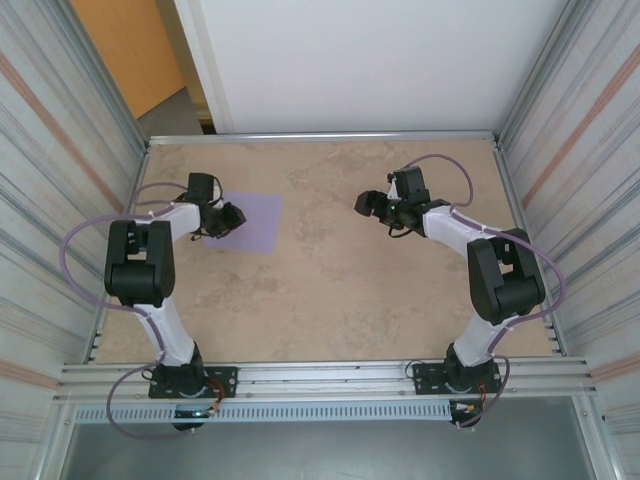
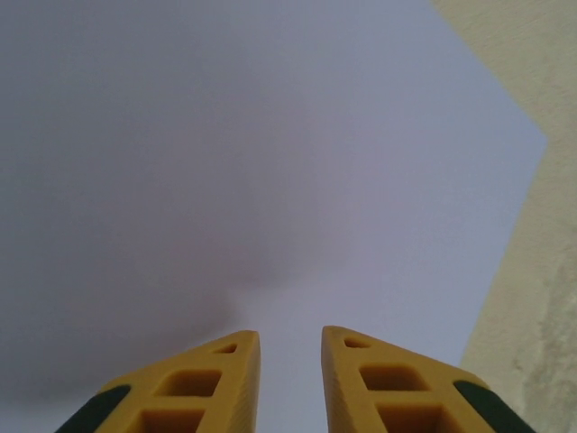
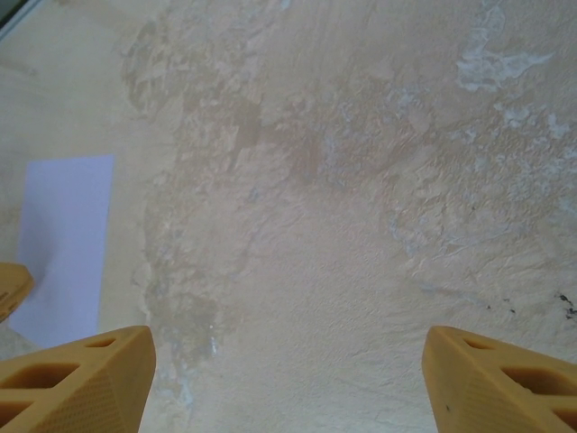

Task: Fold a paper plane with a square sheet of paper (pick it up from the middle)

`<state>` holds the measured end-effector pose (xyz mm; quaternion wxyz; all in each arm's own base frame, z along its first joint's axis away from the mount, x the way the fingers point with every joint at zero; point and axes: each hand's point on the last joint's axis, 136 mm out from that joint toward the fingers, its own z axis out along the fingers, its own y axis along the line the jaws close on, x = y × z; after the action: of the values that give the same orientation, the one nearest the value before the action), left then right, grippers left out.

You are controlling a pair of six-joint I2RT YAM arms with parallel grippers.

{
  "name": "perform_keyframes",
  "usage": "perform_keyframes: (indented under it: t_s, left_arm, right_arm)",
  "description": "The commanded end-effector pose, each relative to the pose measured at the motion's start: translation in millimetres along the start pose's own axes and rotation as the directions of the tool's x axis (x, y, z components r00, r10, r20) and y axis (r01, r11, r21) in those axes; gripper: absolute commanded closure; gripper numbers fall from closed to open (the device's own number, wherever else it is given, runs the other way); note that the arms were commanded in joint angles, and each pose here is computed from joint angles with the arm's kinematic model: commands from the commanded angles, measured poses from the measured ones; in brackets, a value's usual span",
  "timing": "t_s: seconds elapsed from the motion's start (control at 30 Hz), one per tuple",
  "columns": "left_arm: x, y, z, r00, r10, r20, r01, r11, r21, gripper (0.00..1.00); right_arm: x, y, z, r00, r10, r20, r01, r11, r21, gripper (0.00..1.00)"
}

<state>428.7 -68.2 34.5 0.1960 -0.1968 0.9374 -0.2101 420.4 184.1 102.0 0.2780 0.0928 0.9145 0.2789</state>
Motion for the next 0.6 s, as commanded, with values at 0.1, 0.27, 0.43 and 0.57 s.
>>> perform_keyframes:
  t_s: [0.1,0.27,0.43,0.57]
  left_arm:
    - [12,12,8,0.997,-0.044,-0.064,0.041,0.998,-0.053,0.80]
    - [37,16,15,0.989,-0.085,-0.123,0.073,0.992,-0.102,0.84]
    - [75,-6,22,0.980,-0.081,-0.182,0.064,0.993,-0.097,0.87]
    - [109,-31,23,0.975,-0.067,-0.212,0.050,0.995,-0.084,0.87]
  right_arm:
    - [4,-3,6,0.999,0.035,-0.026,-0.035,0.999,0.014,0.24]
    - [7,-7,10,0.998,0.046,-0.035,-0.045,0.999,0.028,0.25]
    - [13,-11,14,0.997,0.065,-0.051,-0.061,0.996,0.058,0.29]
    - [39,-12,17,0.988,0.086,-0.129,-0.079,0.995,0.062,0.37]
